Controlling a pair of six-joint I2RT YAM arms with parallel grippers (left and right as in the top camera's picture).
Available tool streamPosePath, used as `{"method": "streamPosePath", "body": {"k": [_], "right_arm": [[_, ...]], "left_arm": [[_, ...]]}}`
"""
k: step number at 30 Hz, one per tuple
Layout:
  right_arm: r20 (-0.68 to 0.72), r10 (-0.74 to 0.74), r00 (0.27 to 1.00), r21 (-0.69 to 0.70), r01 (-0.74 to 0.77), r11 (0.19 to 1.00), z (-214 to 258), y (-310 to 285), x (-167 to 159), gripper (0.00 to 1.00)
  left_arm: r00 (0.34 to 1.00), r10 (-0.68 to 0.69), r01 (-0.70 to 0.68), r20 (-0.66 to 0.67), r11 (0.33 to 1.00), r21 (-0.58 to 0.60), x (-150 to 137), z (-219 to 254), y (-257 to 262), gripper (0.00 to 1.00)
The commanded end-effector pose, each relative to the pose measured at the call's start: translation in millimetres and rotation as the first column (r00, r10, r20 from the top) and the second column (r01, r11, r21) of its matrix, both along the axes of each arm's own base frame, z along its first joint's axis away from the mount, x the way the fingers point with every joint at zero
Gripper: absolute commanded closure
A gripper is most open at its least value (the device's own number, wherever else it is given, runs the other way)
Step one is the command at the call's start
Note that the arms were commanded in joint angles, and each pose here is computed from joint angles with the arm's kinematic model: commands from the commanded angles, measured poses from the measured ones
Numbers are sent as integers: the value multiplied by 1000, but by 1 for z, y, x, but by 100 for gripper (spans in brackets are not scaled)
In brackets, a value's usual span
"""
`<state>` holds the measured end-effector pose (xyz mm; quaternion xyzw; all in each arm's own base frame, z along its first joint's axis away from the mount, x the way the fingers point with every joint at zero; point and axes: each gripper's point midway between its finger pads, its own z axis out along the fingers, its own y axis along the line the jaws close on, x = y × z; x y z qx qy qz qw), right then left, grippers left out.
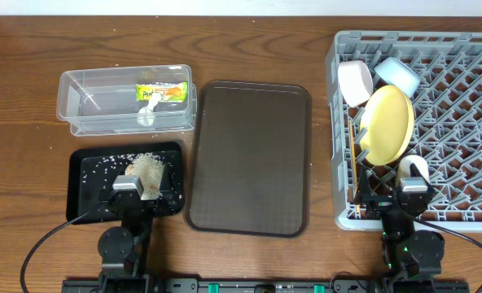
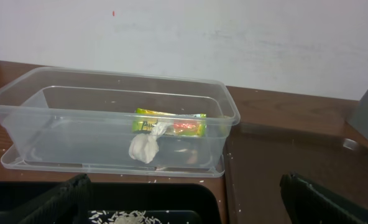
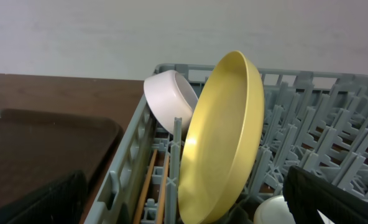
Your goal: Sort waste into correct bins and load items into the dishwasher rack
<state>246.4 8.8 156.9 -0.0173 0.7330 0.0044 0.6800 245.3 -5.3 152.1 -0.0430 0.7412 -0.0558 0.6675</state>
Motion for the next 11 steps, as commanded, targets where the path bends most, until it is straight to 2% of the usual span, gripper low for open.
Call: {"method": "streamPosePath", "body": {"k": [1, 11], "right_arm": [[2, -4, 1000, -15, 4, 1000, 0, -2, 0, 1], [2, -4, 1000, -15, 4, 1000, 0, -2, 0, 1]], "left_arm": [[999, 1, 0, -48, 1000, 17, -1, -15, 1, 1], [999, 1, 0, -48, 1000, 17, -1, -15, 1, 1]]}}
